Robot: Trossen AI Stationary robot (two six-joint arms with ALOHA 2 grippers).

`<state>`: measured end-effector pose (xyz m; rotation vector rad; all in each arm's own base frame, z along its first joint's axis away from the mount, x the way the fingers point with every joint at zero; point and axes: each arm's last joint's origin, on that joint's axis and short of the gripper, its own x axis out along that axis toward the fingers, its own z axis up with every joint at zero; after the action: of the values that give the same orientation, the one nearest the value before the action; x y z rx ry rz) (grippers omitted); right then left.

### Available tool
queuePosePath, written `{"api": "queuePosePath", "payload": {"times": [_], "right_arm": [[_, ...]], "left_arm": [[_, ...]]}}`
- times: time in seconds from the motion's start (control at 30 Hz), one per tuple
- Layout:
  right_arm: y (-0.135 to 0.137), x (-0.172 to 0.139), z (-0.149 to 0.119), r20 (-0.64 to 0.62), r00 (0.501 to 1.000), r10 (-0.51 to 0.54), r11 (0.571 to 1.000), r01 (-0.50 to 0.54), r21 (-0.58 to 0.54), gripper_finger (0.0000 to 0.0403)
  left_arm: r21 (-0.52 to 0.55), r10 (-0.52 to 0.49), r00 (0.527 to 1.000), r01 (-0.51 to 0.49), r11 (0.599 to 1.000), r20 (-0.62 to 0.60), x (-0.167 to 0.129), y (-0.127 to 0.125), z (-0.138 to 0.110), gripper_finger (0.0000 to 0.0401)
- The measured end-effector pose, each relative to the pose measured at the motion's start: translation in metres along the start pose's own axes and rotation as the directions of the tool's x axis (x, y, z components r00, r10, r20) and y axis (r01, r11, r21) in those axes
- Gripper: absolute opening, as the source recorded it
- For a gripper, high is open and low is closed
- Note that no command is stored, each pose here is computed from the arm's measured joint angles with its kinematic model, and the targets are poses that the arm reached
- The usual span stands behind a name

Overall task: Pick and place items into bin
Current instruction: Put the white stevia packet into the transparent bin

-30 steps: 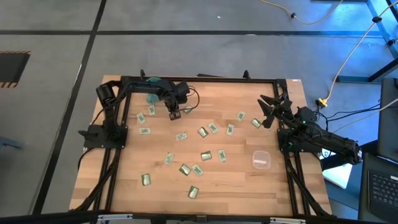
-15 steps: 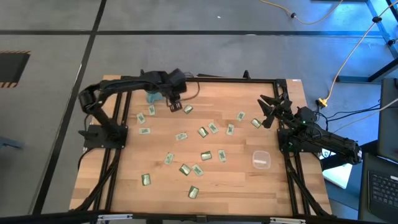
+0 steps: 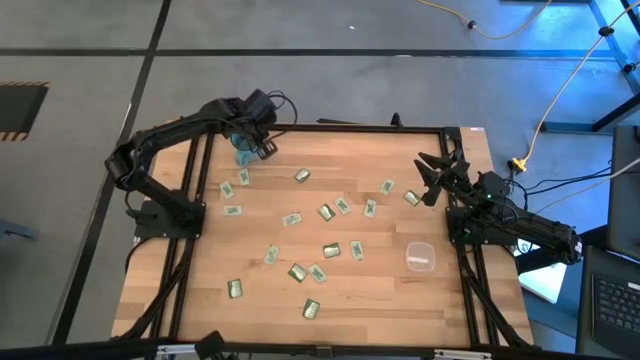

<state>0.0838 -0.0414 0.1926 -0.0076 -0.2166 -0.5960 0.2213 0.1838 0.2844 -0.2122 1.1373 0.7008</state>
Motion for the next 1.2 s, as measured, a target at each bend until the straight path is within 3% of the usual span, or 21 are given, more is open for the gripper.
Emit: {"api": "queuePosePath", "payload": {"times": [0.17, 0.47, 0.63, 0.8, 0.9, 1.0, 1.2], "right_arm": [[0.0, 0.0, 0.0, 0.0, 1.0, 0.0, 1.0, 0.0, 0.0, 0.0132], [0.0, 0.0, 0.0, 0.001, 1.0, 0.001, 1.0, -0.001, 0.024, 0.0132], [0.004, 0.001, -0.004, -0.044, 0.992, 0.118, 0.983, -0.123, -0.134, 0.0132], [0.006, 0.002, -0.021, -0.194, 0.964, 0.179, 0.948, -0.222, -0.226, 0.0132], [0.006, 0.004, -0.03, -0.242, 0.953, 0.182, 0.919, -0.252, -0.304, 0.0132], [0.01, 0.008, -0.027, -0.214, 0.943, 0.255, 0.887, -0.316, -0.336, 0.0132], [0.024, 0.024, -0.005, -0.145, 0.902, 0.407, 0.833, -0.432, -0.345, 0.0132]], "left_arm": [[0.064, -0.134, 0.991, 0.133, 0.989, 0.013, -0.002, -0.013, 0.001, 0.0003], [0.172, -0.183, 0.983, 0.174, 0.97, 0.033, -0.007, -0.04, 0.003, 0.0003], [0.211, -0.231, 0.97, 0.211, 0.955, 0.073, -0.011, -0.054, 0.006, 0.0003], [0.218, -0.365, 0.915, 0.326, 0.92, 0.172, -0.016, -0.066, 0.016, 0.0003], [0.252, -0.474, 0.86, 0.424, 0.87, 0.19, -0.019, -0.075, 0.019, 0.0003], [0.294, -0.553, 0.814, 0.492, 0.819, 0.18, -0.023, -0.086, 0.018, 0.0003], [0.365, -0.598, 0.78, 0.51, 0.779, 0.186, -0.031, -0.106, 0.017, 0.0004]]}}
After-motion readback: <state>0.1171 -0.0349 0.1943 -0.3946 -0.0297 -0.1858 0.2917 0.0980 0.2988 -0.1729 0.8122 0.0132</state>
